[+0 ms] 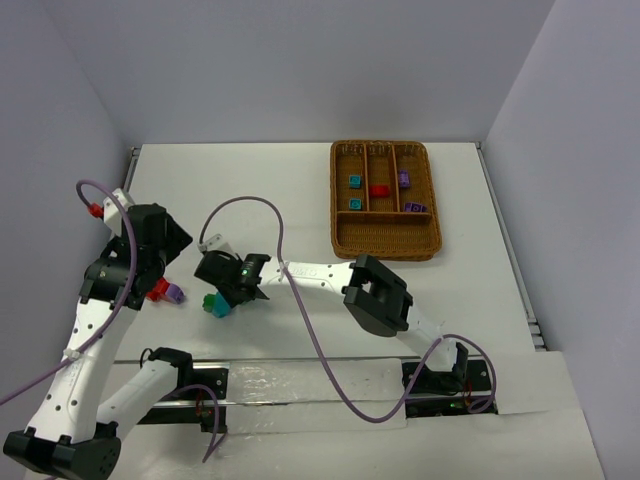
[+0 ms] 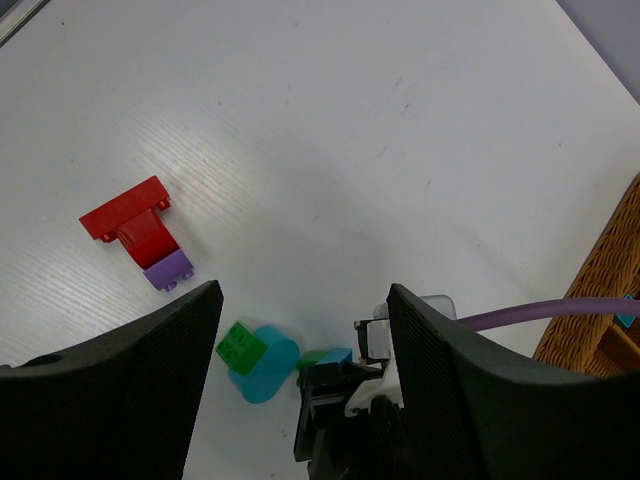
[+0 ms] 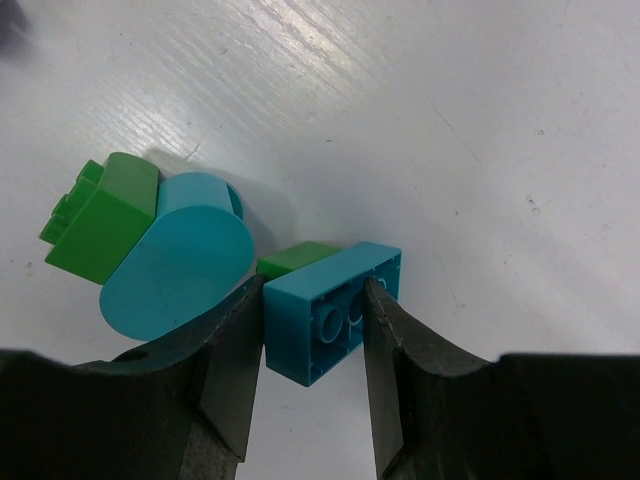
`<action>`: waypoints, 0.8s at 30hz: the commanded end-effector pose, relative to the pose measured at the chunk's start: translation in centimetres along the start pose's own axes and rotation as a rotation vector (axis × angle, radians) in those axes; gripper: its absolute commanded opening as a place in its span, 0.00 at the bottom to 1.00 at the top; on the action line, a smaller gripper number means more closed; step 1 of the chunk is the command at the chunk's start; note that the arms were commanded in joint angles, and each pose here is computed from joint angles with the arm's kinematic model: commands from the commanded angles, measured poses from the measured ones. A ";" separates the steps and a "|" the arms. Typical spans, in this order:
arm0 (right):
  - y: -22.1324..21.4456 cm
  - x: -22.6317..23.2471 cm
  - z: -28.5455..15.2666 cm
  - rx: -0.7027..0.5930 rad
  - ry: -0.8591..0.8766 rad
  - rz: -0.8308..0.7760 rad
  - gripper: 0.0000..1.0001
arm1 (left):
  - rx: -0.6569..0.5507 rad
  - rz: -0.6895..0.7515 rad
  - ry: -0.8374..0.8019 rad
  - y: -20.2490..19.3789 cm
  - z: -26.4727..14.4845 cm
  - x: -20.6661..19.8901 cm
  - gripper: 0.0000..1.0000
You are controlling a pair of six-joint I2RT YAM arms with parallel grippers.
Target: Sort the legos into containers by color
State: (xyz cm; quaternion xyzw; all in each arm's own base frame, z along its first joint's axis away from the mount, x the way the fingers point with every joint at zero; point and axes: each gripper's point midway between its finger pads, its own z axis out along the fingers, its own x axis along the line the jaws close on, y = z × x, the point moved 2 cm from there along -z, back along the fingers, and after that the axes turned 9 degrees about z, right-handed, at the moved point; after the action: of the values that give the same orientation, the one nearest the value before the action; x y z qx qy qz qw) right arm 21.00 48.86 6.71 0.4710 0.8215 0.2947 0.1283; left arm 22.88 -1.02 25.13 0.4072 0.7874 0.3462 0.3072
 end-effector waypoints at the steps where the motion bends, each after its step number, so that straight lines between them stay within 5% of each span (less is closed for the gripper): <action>1: 3.3 0.2 -4.0 -0.095 0.022 0.051 0.00 | -0.030 0.004 -0.013 0.7 -0.1 -0.1 0.75; 9: 5.7 -3.6 -9.5 -0.089 0.274 0.276 0.00 | -0.010 0.071 -0.114 0.3 0.7 -2.1 0.75; 14: 4.2 -8.3 -9.0 -0.013 0.481 0.451 0.00 | 0.023 0.132 -0.291 0.0 0.6 -5.2 0.74; 24: 2.9 -10.0 -8.9 0.091 0.757 0.610 0.00 | 0.073 0.286 -0.666 -2.3 -1.6 -9.3 0.73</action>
State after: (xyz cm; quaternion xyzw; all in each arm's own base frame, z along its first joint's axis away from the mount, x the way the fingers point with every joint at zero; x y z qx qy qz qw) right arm 24.23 36.26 11.73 0.6043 0.6642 0.3850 -0.2131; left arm 25.15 -8.09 24.62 0.5733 0.6625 0.2340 0.4214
